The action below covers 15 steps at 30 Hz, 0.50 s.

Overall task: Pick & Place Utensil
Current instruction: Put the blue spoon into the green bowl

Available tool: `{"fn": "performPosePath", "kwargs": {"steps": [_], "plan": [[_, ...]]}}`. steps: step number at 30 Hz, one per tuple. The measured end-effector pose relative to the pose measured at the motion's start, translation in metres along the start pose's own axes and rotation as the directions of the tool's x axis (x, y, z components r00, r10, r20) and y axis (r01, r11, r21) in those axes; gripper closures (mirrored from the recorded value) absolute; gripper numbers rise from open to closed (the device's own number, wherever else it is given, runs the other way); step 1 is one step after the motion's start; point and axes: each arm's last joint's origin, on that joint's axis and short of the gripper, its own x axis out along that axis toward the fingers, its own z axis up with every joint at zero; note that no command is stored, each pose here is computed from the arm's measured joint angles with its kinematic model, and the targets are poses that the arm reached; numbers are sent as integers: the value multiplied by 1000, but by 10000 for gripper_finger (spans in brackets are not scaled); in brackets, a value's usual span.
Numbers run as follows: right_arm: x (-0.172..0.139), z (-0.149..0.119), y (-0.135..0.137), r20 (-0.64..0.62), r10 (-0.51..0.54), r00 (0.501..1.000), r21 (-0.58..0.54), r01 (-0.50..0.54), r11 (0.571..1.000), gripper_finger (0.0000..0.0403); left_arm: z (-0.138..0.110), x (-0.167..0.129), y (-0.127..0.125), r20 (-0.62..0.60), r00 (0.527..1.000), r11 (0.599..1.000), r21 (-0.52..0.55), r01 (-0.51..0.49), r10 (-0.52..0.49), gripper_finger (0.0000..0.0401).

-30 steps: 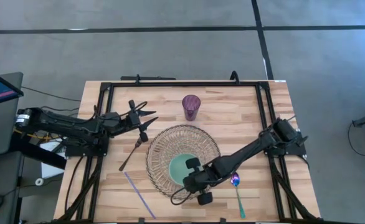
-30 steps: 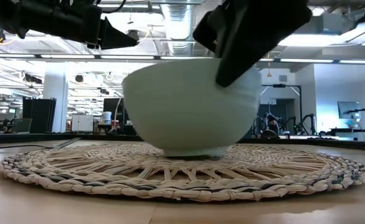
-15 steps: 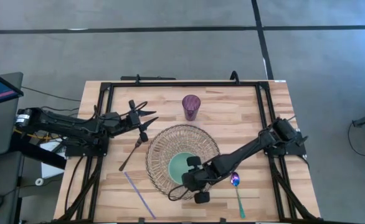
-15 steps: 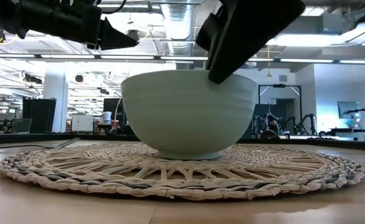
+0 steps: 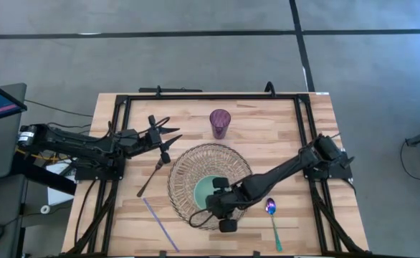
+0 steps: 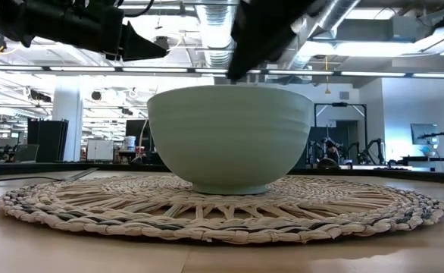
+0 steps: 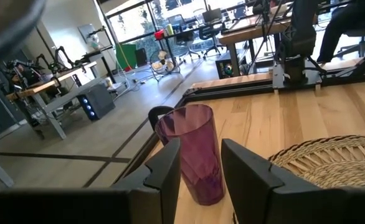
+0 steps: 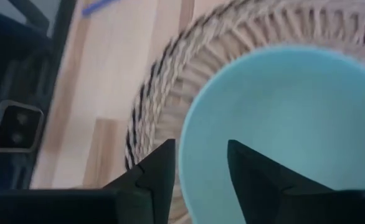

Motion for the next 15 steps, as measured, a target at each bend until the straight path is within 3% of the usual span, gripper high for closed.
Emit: {"fn": "performPosePath", "kwargs": {"steps": [7,15], "plan": [[-24,13,4,-43,-10,999,29,11,1000,267,0,0,0,-2,1000,1000,1,0,0,284],[-46,9,17,-183,46,982,200,-9,980,284,0,0,0,-4,1000,1000,2,1,-1,284]]}}
